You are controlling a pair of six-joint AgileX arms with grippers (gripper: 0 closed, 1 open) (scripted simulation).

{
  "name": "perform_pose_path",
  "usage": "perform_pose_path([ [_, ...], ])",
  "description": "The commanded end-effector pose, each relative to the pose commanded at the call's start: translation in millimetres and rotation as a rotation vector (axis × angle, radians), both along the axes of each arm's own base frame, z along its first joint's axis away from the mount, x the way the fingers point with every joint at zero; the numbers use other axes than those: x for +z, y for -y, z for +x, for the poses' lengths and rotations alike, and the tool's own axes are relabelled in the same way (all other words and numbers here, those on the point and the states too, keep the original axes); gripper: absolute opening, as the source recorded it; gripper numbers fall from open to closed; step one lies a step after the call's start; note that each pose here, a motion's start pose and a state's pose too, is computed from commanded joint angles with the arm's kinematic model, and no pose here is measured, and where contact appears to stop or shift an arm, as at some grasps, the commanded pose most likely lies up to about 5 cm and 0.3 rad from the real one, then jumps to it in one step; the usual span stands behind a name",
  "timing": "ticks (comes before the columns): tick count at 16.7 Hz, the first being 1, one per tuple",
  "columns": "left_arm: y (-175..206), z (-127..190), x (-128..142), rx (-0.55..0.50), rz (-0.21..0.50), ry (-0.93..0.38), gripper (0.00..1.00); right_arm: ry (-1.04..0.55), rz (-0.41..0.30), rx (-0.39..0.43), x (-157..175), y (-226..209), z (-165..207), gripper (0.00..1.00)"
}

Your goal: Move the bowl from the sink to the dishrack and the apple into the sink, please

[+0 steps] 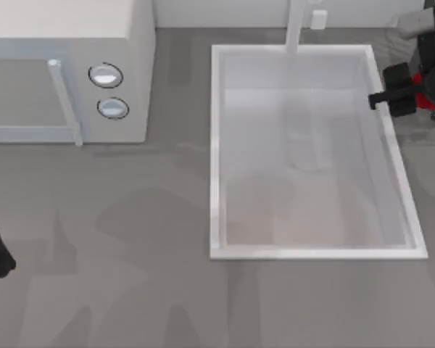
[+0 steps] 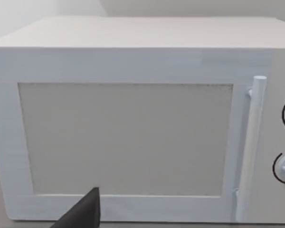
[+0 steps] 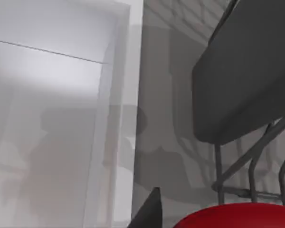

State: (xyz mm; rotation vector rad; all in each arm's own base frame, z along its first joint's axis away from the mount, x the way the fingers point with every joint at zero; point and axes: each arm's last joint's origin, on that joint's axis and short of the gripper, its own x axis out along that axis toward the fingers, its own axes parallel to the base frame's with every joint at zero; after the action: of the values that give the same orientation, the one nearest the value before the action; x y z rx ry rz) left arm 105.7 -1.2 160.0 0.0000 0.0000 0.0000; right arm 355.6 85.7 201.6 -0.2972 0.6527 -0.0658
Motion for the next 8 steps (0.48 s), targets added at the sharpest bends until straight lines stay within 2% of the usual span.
perform_pose_path([
  [3,0,0,0,0.000,0.000,0.000,1.00,0.214,0.054,0.035,7,-32,-6,0.00],
  [8,0,0,0,0.000,0.000,0.000,1.00,0.465,0.102,0.017,-11,-67,-37,0.00],
])
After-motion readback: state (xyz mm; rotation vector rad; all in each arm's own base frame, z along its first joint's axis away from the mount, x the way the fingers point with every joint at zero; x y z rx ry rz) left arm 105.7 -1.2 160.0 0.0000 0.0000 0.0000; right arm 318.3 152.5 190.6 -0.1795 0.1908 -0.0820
